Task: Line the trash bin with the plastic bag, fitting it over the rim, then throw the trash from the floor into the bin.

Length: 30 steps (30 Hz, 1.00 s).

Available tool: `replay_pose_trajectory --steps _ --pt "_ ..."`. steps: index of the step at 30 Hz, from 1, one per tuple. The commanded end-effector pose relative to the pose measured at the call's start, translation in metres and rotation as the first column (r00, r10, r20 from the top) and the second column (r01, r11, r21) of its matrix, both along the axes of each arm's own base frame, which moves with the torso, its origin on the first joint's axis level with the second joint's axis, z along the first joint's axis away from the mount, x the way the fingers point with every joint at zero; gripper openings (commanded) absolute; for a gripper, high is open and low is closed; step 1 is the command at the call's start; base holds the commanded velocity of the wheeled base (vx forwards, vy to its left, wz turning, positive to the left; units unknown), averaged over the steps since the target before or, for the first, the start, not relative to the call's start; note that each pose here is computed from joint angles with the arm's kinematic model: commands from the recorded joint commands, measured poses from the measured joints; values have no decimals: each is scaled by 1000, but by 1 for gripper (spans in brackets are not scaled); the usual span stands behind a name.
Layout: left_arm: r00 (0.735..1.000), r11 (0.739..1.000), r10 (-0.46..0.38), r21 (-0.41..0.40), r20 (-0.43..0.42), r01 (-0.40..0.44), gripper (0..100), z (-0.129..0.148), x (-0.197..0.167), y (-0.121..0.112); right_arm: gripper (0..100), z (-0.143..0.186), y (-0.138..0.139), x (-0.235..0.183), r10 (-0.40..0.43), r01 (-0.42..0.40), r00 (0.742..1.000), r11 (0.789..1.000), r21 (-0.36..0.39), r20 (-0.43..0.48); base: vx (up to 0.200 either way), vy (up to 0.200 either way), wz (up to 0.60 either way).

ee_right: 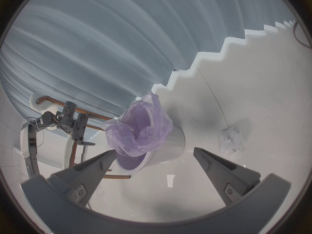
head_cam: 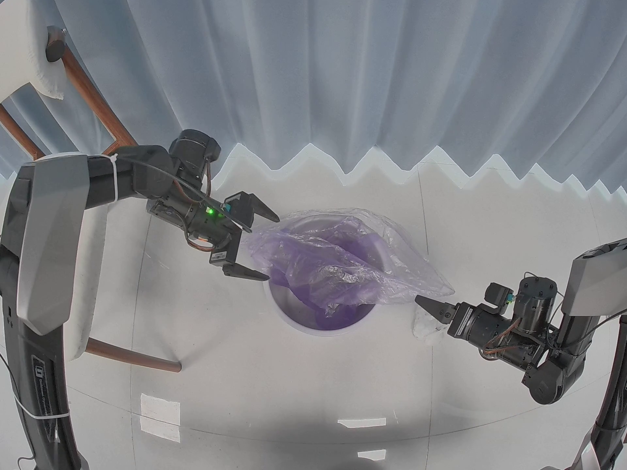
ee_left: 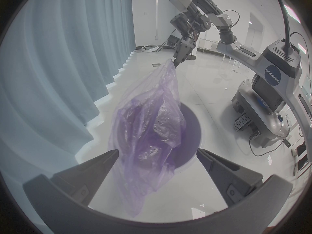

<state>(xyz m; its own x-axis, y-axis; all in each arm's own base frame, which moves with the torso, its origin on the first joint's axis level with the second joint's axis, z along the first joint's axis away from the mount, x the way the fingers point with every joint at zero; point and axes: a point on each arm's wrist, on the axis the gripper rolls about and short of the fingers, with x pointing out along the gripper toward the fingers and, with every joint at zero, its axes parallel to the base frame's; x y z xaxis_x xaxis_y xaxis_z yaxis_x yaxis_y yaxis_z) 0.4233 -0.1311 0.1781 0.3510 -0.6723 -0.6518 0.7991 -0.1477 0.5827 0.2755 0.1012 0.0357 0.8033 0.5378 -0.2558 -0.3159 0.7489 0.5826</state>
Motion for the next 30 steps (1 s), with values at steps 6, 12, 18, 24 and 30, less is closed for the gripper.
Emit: replay_pose_trajectory --steps 6,12,18,24,30 --pt "994 999 -22 30 -107 25 100 -52 14 -15 100 1 1 0 2 -2 1000 1000 3 9 0 0 0" --pt "985 1000 -15 23 -173 19 0 -70 17 -18 100 1 1 -1 5 -5 1000 1000 3 10 0 0 0" --pt "972 1000 -1 24 -237 7 0 -57 5 -22 100 1 2 -1 8 -8 1000 1000 2 11 0 0 0" --pt "924 998 13 63 -382 12 0 -57 -14 -26 100 1 3 -1 10 -10 1000 1000 2 10 0 0 0" --pt "839 990 61 139 -541 18 0 -36 -44 -15 100 1 2 -1 9 -9 1000 1000 0 13 0 0 0"
